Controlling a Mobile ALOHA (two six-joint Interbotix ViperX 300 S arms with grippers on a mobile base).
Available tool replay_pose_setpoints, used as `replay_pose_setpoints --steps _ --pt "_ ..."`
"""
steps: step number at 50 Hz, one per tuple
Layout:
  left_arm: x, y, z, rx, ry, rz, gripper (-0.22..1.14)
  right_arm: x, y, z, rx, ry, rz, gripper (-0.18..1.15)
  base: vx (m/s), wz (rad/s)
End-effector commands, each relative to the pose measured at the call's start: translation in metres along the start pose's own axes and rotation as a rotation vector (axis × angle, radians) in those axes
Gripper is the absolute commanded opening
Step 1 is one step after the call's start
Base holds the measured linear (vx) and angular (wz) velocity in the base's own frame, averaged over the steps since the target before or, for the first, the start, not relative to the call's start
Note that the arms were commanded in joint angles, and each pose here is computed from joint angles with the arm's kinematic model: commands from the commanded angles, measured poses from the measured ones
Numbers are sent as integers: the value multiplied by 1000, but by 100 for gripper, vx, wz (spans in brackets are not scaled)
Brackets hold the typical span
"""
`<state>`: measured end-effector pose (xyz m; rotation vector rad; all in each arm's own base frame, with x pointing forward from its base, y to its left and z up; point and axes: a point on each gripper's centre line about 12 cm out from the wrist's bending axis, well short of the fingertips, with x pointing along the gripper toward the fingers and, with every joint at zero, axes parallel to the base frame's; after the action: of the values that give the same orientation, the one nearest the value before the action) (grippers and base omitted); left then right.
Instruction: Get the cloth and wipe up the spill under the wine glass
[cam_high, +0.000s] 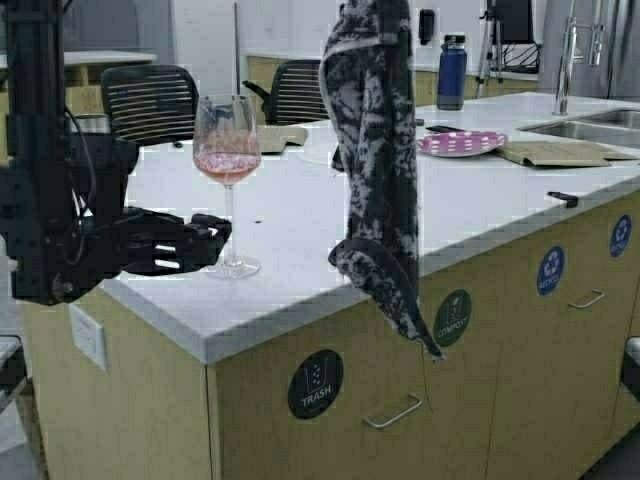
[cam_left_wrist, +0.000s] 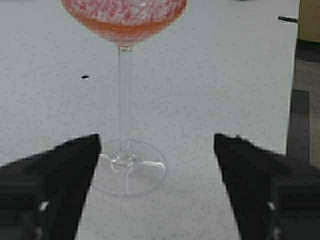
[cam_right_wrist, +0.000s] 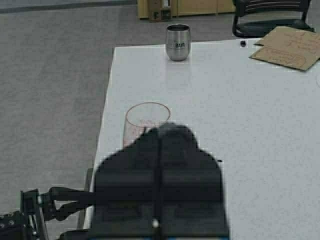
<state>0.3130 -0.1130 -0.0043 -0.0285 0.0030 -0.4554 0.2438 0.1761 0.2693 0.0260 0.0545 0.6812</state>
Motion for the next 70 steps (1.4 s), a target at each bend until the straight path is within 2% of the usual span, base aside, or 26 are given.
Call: replay_pose_setpoints --steps 1,12,22,36,53,60,70 --pt "9 0 0 1 -32 -4 100 0 1 9 -2 -38 5 6 9 -3" --pt "19 8 -8 8 -47 43 100 3 1 11 -2 -44 6 6 8 -3" --pt "32 10 -11 4 -82 41 100 6 1 13 -2 -60 11 6 7 0" --pt "62 9 -13 -62 -158 -24 100 6 1 11 -1 -57 11 6 6 2" --pt "73 4 -11 -100 -172 -64 98 18 -2 13 37 -58 -7 6 4 0" --pt "74 1 -9 -100 -176 -72 83 30 -12 21 127 -103 -61 6 3 0" --pt "72 -1 -9 -97 -168 -76 42 47 -30 33 174 -203 -115 6 2 0"
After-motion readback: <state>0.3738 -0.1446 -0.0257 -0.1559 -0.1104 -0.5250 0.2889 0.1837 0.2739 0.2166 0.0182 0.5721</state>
